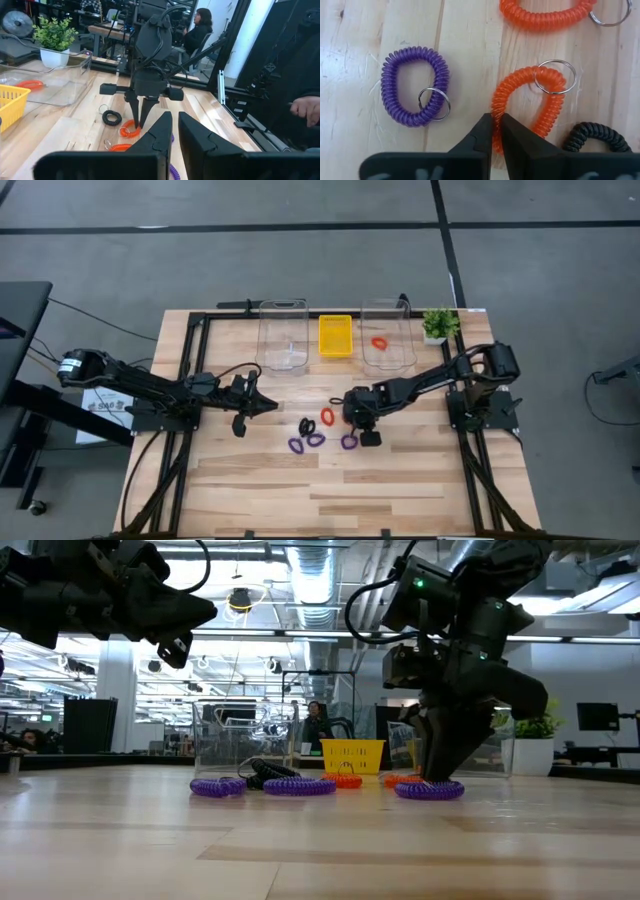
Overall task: Sort spring keychains
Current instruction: Put the right orange spring keychain into the right transparent bin
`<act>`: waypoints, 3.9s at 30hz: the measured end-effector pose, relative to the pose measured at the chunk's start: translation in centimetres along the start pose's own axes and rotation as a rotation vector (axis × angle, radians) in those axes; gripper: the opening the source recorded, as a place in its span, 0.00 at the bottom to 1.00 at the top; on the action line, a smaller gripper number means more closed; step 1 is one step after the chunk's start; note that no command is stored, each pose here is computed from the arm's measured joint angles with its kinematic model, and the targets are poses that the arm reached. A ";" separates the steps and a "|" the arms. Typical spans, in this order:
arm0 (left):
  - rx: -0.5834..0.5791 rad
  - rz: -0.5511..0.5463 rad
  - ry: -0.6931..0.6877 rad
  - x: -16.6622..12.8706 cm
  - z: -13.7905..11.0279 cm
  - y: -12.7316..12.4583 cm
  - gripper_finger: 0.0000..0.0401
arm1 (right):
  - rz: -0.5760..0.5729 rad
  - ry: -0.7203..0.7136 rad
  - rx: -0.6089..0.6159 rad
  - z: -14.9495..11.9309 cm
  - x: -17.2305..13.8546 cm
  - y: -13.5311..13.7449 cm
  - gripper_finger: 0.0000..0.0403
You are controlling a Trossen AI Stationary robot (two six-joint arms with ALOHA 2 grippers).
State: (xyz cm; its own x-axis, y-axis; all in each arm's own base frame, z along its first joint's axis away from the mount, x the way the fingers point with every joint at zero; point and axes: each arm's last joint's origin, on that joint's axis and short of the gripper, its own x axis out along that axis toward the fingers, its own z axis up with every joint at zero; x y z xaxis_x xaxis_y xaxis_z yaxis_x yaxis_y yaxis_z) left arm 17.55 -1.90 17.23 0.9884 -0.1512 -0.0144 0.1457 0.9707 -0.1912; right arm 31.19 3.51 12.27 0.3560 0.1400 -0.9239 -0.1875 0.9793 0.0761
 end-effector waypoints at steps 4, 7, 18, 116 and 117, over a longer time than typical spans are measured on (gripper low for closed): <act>0.000 0.000 0.000 0.0 0.0 0.0 0.07 | 0.004 -0.007 -0.003 0.9 -0.4 0.1 0.06; 0.000 0.000 0.000 0.0 0.0 0.0 0.07 | 0.017 -0.046 -0.020 2.0 -0.8 0.5 0.08; 0.000 0.000 0.000 0.0 0.0 0.0 0.07 | 0.024 -0.067 -0.097 4.0 -2.2 2.1 0.06; -0.001 0.002 0.011 0.0 -0.1 0.0 0.07 | -0.550 0.246 0.532 -6.7 -9.8 -20.8 0.10; -0.001 0.002 0.011 0.0 -0.1 0.0 0.07 | -0.548 0.244 0.534 -6.7 -9.8 -20.9 0.10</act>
State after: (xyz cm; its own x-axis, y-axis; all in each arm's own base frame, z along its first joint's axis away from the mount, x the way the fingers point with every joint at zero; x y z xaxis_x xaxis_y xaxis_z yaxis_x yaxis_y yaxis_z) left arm 17.54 -1.90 17.13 0.9881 -0.1516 -0.0251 0.1440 0.9707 -0.1921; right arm 25.46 -19.27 17.19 0.0486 -0.3568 -0.9329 0.4413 0.8456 -0.3004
